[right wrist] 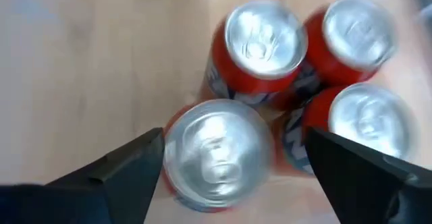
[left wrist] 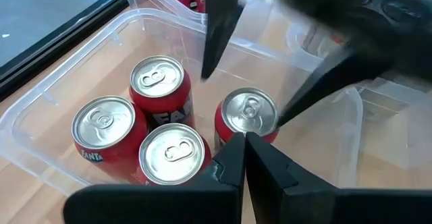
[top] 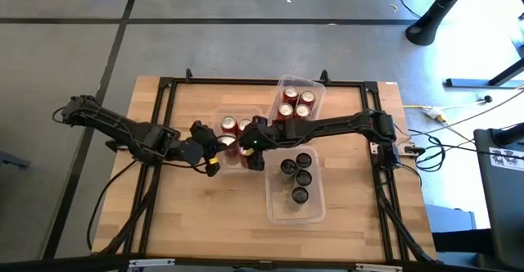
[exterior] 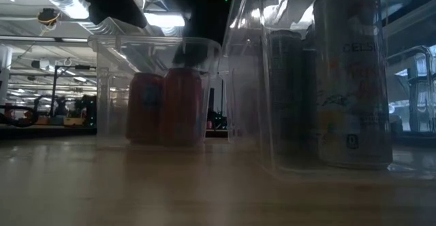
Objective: Sort soda cans
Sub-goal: Put the red soda can into the middle transparent bin, then move the middle transparent bin to the top of the table, then adjust the top transparent bin
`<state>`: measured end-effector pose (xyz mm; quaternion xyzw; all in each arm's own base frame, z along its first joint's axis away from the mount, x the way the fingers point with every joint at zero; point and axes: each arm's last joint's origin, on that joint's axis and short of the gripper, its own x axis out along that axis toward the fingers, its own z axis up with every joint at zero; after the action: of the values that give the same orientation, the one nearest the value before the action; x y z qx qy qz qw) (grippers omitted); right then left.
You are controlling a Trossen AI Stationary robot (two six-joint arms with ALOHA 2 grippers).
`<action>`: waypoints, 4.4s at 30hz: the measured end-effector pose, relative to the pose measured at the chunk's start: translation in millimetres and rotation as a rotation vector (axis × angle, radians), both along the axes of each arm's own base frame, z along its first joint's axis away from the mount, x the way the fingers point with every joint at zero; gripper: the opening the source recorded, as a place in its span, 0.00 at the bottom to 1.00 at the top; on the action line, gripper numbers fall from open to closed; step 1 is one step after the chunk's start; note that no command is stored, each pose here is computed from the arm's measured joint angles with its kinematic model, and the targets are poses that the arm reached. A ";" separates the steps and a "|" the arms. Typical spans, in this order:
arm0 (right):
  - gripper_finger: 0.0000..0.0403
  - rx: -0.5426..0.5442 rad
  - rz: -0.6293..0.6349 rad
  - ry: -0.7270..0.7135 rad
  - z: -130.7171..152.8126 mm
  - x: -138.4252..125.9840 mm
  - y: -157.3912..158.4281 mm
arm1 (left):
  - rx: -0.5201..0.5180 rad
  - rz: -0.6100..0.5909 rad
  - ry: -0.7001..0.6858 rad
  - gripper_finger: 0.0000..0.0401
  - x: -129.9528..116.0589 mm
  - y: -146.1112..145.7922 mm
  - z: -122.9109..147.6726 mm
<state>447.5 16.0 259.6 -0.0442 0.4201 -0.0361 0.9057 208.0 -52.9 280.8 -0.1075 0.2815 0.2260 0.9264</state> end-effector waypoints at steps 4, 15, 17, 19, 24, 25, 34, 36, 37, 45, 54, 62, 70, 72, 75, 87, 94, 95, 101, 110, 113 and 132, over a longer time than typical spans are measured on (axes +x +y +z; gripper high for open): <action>0.87 -0.041 0.028 -0.026 42.6 -12.5 15.1 | 0.003 -0.002 0.000 0.01 0.1 0.1 0.2; 0.86 -0.018 0.115 0.146 117.7 -104.1 84.5 | -0.017 0.014 -0.020 0.01 0.7 -0.2 1.0; 0.83 -0.039 0.117 0.172 123.7 -124.0 101.7 | -0.037 -0.009 -0.040 0.01 1.6 -3.6 2.3; 0.78 -0.080 0.120 0.181 127.1 -140.7 119.1 | -0.046 -0.067 -0.068 0.00 5.1 -11.4 3.9; 0.57 -0.153 0.111 0.179 126.3 -169.6 156.1 | -0.067 -0.212 -0.175 0.00 18.7 -37.3 6.9; 0.53 -0.168 0.108 0.174 126.2 -175.1 162.4 | -0.068 -0.230 -0.186 0.00 21.2 -42.4 5.7; 0.15 -0.270 -0.024 0.124 99.9 -227.7 185.2 | -0.045 -0.365 -0.114 0.00 38.9 -88.6 -5.3; 0.09 -0.259 -0.072 0.102 88.7 -238.3 185.2 | -0.024 -0.392 -0.094 0.00 44.5 -98.2 -7.7; 0.06 -0.256 -0.093 0.088 82.9 -243.4 185.2 | -0.008 -0.405 -0.077 0.00 47.1 -102.1 -9.7; 0.05 -0.217 -0.236 -0.002 36.7 -273.1 181.4 | 0.124 -0.458 0.055 0.00 63.0 -107.7 -32.8; 0.02 -0.244 -0.283 -0.044 18.1 -275.4 178.2 | 0.127 -0.351 0.187 0.00 76.7 -81.0 -52.1; 0.01 -0.247 -0.286 -0.070 18.7 -274.6 178.5 | 0.096 -0.239 0.188 0.00 88.5 -54.4 -53.5; 0.00 -0.247 -0.287 -0.082 18.9 -274.1 178.8 | 0.115 -0.166 0.245 0.00 91.3 -31.8 -56.8; 0.00 -0.249 -0.287 -0.085 19.0 -274.0 178.8 | 0.107 -0.138 0.252 0.00 92.2 -25.5 -57.3; 0.00 -0.248 -0.287 -0.090 19.1 -273.8 178.9 | 0.106 -0.103 0.265 0.00 93.5 -15.9 -57.9; 0.00 -0.245 -0.288 -0.091 19.1 -273.6 179.2 | 0.155 0.005 0.372 0.00 92.7 29.0 -66.2; 0.00 -0.250 -0.288 -0.099 19.4 -273.5 179.1 | 0.164 0.051 0.464 0.00 83.2 53.2 -84.7; 0.00 -0.249 -0.288 -0.099 19.4 -273.5 179.1 | 0.170 0.061 0.476 0.00 81.8 56.5 -85.7; 0.00 -0.262 -0.290 -0.120 19.8 -273.1 178.9 | 0.184 0.102 0.458 0.00 83.8 73.2 -85.3; 0.00 -0.264 -0.290 -0.124 19.9 -273.1 178.8 | 0.192 0.156 0.464 0.00 83.0 94.9 -84.8; 0.00 -0.261 -0.292 -0.131 20.1 -272.5 179.0 | 0.190 0.168 0.464 0.00 82.6 97.8 -84.7; 0.00 -0.360 -0.601 0.177 49.6 -254.6 56.1 | 0.172 -0.048 0.319 0.00 87.0 30.2 -67.4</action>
<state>192.9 72.0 309.3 -0.0805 0.4779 -0.3705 0.7924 295.1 -22.6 213.3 0.0161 0.4068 0.2411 0.8810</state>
